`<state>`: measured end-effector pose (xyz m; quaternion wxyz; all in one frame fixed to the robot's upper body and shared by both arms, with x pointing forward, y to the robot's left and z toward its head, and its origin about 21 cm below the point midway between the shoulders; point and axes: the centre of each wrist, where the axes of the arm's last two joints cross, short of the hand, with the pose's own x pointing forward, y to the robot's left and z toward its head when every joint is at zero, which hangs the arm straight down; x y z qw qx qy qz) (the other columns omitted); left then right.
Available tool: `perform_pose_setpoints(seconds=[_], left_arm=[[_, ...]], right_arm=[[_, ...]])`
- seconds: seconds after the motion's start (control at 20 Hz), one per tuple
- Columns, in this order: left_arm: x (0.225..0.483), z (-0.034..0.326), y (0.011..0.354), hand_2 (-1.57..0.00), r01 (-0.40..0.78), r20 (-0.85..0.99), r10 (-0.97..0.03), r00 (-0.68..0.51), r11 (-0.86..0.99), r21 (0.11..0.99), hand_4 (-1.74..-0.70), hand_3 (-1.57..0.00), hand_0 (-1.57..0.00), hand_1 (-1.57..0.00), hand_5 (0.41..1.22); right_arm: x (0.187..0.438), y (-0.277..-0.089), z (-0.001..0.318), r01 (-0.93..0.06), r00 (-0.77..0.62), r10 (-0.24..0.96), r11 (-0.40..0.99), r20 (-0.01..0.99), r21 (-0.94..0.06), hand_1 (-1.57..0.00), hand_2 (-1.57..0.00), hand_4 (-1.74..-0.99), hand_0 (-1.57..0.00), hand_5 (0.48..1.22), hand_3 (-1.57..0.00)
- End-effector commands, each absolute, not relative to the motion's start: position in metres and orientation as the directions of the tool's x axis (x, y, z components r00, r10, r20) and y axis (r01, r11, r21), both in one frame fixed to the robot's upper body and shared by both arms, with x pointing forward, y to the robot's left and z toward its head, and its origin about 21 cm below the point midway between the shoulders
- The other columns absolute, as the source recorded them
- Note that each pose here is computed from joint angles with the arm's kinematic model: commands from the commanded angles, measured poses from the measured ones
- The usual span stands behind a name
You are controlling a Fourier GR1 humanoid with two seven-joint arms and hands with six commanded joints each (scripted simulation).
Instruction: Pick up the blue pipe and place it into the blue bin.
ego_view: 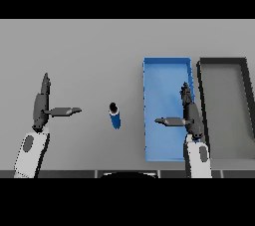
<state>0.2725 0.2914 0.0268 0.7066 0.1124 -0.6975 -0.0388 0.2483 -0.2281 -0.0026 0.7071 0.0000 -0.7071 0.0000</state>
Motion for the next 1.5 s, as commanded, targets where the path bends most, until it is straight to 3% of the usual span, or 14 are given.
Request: perform_pose_setpoints(seconds=[0.0, 0.25, 0.3, 0.4, 0.6, 0.75, 1.15, 1.45], left_arm=[[0.273, 0.027, 0.291, 0.0, -0.103, 0.977, -0.212, 0.019, 0.972, 0.212, -1.07, 0.0, 0.0, 0.0, 0.591], [0.273, 0.028, 0.291, 0.0, -0.105, 0.977, -0.213, 0.013, 0.971, 0.214, -1.07, 0.0, 0.0, 0.0, 0.591], [0.269, 0.034, 0.299, 0.0, 0.067, 0.96, -0.277, -0.031, 0.958, 0.278, -1.07, 0.0, 0.0, 0.0, 0.591], [0.27, 0.042, 0.314, 0.0, 0.223, 0.941, -0.334, -0.048, 0.915, 0.336, -1.07, 0.0, 0.0, 0.0, 0.589], [0.27, 0.044, 0.32, 0.0, 0.301, 0.933, -0.357, -0.052, 0.885, 0.356, -1.08, 0.0, 0.0, 0.0, 0.596], [0.265, 0.044, 0.321, 0.0, 0.344, 0.939, -0.337, -0.064, 0.876, 0.337, -1.09, 0.0, 0.0, 0.0, 0.605], [0.237, 0.039, 0.277, 0.0, 0.62, 0.952, -0.294, -0.091, 0.731, 0.285, -1.16, 0.0, 0.0, 0.0, 0.497], [0.233, 0.018, 0.236, 0.0, 0.649, 0.944, -0.311, -0.112, 0.696, 0.306, -1.19, 0.0, 0.0, 0.0, 0.464]], right_arm=[[0.248, -0.228, -0.003, 0.001, 0.0, 0.0, 1.0, 1.0, 0.0, 0.0, 0.0, -1.225, 0.0, 0.617, 0.0], [0.248, -0.229, -0.002, 0.0, -0.001, 0.0, 1.0, 1.0, 0.0, 0.0, 0.0, -1.225, 0.0, 0.617, 0.0], [0.24, -0.233, 0.0, -0.059, -0.057, 0.084, 0.994, 0.995, -0.088, 0.0, 0.0, -1.225, 0.0, 0.617, 0.0], [0.229, -0.235, 0.005, -0.115, -0.099, 0.177, 0.975, 0.979, -0.188, 0.0, 0.0, -1.225, 0.0, 0.618, 0.0], [0.224, -0.236, 0.011, -0.125, -0.099, 0.258, 0.955, 0.961, -0.269, 0.0, 0.0, -1.203, 0.0, 0.614, 0.0], [0.223, -0.234, 0.011, -0.109, -0.084, 0.26, 0.957, 0.962, -0.268, 0.0, 0.0, -1.185, 0.0, 0.597, 0.0], [0.224, -0.236, 0.009, -0.129, -0.112, 0.272, 0.95, 0.956, -0.286, 0.0, 0.0, -1.208, 0.0, 0.612, 0.0], [0.224, -0.23, 0.015, -0.133, -0.104, 0.262, 0.952, 0.959, -0.274, 0.0, 0.0, -1.223, 0.0, 0.62, 0.0]])
